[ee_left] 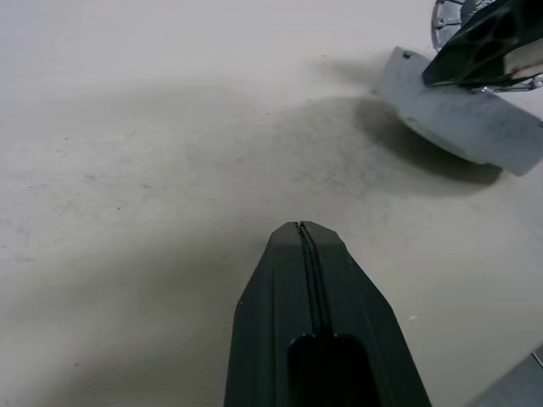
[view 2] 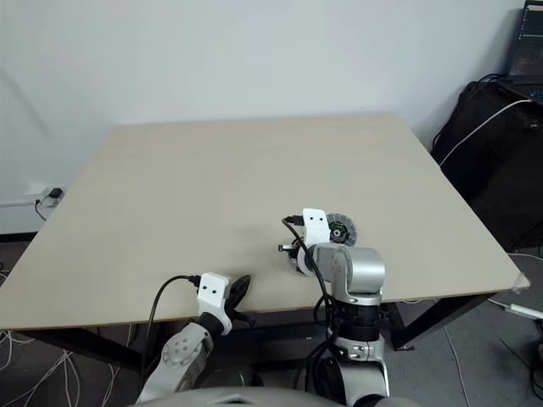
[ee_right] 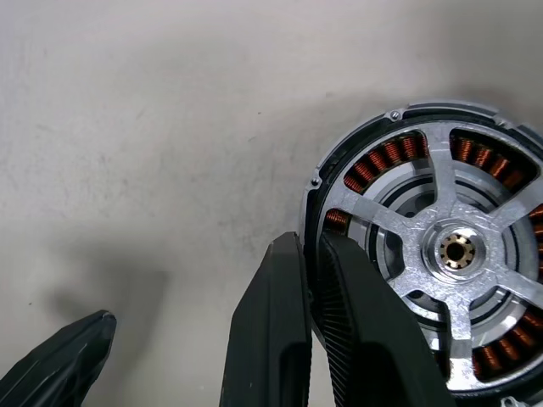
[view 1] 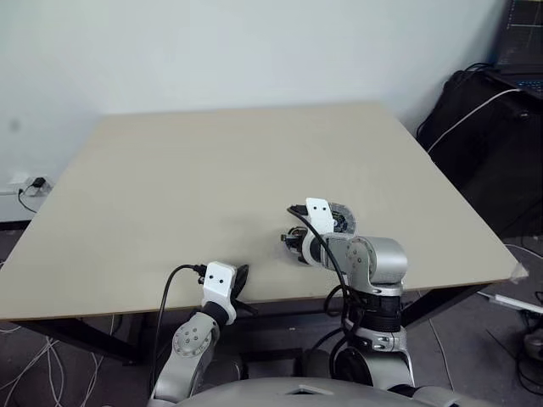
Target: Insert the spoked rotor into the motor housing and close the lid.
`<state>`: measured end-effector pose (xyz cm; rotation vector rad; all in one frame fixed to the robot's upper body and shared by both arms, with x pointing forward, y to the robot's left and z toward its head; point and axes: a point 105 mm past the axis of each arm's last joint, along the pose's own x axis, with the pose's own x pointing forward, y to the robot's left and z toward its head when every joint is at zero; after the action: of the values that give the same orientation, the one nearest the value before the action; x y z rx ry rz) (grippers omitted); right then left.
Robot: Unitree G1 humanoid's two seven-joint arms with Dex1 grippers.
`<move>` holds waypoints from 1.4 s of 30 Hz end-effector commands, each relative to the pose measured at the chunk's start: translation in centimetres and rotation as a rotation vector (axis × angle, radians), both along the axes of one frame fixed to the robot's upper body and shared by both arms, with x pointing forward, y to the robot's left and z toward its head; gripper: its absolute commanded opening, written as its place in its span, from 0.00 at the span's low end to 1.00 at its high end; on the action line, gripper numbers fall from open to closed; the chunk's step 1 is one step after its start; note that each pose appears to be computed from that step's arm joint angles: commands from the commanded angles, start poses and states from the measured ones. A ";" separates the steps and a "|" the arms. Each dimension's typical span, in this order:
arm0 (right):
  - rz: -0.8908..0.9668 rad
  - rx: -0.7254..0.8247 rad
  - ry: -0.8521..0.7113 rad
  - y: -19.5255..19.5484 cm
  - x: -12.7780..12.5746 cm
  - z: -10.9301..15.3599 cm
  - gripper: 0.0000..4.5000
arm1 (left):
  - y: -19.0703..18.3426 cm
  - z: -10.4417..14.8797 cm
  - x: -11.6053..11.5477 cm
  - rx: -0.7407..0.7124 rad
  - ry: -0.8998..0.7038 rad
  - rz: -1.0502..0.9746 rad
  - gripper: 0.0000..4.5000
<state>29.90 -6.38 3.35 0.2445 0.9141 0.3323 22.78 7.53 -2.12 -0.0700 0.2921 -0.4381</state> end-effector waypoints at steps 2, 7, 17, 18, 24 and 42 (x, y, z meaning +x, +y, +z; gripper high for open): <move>0.090 0.211 -0.053 6.8 0.2 2.0 0.00 | -0.3 1.2 0.3 -0.007 -0.044 -0.012 0.00; 0.107 0.315 -0.097 8.7 0.9 3.3 0.27 | -0.3 1.2 0.3 -0.004 -0.042 -0.014 0.00; 0.449 0.303 -0.239 9.1 -1.2 6.0 0.42 | -0.4 1.3 0.3 -0.001 -0.041 -0.023 0.00; 0.471 0.286 -0.252 8.9 -1.3 6.0 0.42 | -0.4 1.3 0.3 -0.001 -0.040 -0.024 0.00; 0.527 0.110 -0.259 7.3 -1.3 3.5 0.42 | -0.7 1.4 0.5 -0.004 -0.041 -0.035 0.00; 0.589 0.037 -0.353 6.6 -1.2 2.9 0.42 | -0.5 1.7 0.4 0.001 -0.051 -0.034 0.00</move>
<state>28.51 -0.22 4.43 -0.0445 0.6965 0.8758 22.65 7.21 -2.25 -0.0522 0.3113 -0.4642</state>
